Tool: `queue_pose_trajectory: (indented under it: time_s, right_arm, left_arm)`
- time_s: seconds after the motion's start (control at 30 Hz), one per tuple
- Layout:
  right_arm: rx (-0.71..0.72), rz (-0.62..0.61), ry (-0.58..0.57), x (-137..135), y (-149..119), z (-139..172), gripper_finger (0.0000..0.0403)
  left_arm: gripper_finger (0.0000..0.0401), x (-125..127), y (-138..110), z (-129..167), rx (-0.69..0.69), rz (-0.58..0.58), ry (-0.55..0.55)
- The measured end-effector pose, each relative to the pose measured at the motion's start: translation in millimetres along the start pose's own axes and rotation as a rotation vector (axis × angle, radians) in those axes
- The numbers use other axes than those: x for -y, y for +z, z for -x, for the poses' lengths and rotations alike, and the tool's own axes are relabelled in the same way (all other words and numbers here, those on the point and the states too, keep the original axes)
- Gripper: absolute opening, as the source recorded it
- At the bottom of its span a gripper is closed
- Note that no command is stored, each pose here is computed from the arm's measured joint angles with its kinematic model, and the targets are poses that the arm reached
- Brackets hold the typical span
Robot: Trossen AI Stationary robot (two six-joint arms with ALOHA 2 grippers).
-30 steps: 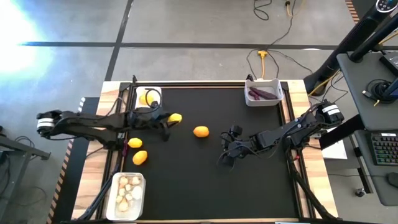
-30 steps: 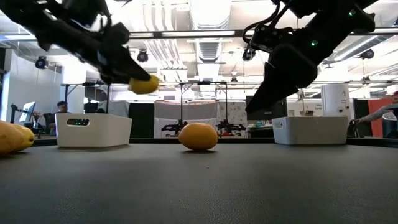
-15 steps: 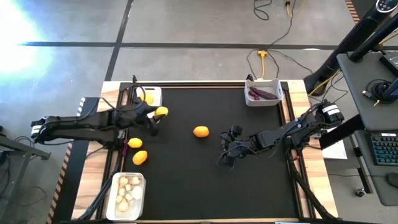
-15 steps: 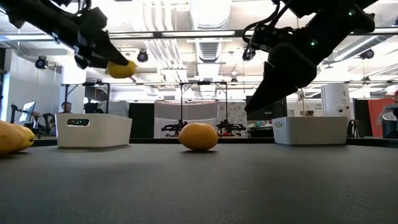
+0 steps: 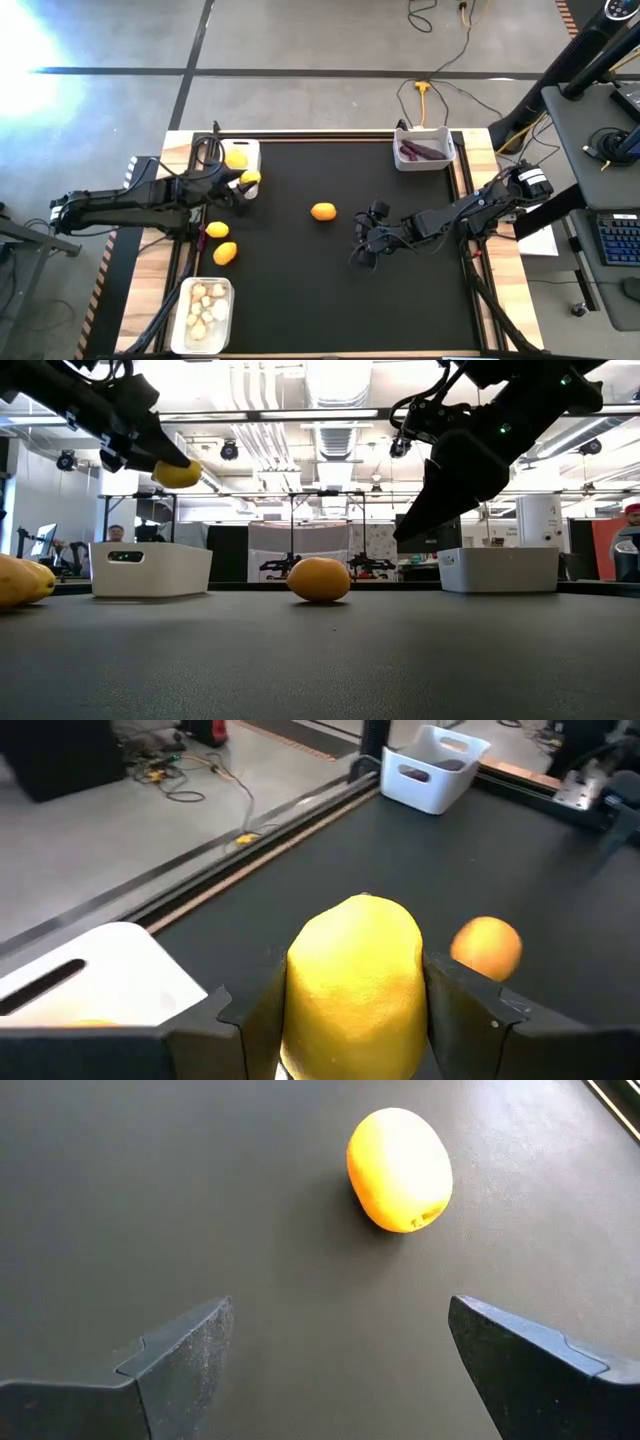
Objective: Sort produce into baskets
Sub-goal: Put the lemon into the top white bin
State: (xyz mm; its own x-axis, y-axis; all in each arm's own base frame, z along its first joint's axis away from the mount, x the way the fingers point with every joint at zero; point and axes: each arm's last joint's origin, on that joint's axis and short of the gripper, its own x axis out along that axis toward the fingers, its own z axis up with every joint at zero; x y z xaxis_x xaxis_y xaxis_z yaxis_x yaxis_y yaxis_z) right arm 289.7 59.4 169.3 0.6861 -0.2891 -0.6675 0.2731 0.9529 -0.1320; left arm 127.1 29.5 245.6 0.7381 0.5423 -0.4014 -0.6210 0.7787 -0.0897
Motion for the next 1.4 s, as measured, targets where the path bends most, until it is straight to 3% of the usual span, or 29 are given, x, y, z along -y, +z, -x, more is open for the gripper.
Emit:
queue_pose_trajectory:
  time_s: [0.27,0.6,0.9,1.13,1.4]
  right_arm:
    - [0.000,0.000,0.000,0.1,0.0,0.0,0.0364]
    - [0.000,0.000,0.000,0.0,0.0,0.0,0.0364]
    - [-0.001,0.000,0.000,0.1,-0.1,-0.1,0.0364]
    - [-0.001,0.000,0.000,0.1,-0.1,0.0,0.0364]
    - [0.000,0.000,0.000,0.1,-0.1,-0.1,0.0364]
  left_arm:
    - [0.0177,-7.6,-8.9,-5.6,-0.047,0.009,0.229]
    - [0.0174,-19.7,-10.8,-22.4,-0.099,0.103,0.370]
    - [0.0173,-40.4,3.1,-31.0,-0.157,0.205,0.442]
    - [0.0173,-56.8,-11.7,-48.0,-0.339,0.244,0.549]
    - [0.0174,-57.7,-26.2,-73.7,-0.499,0.228,0.579]
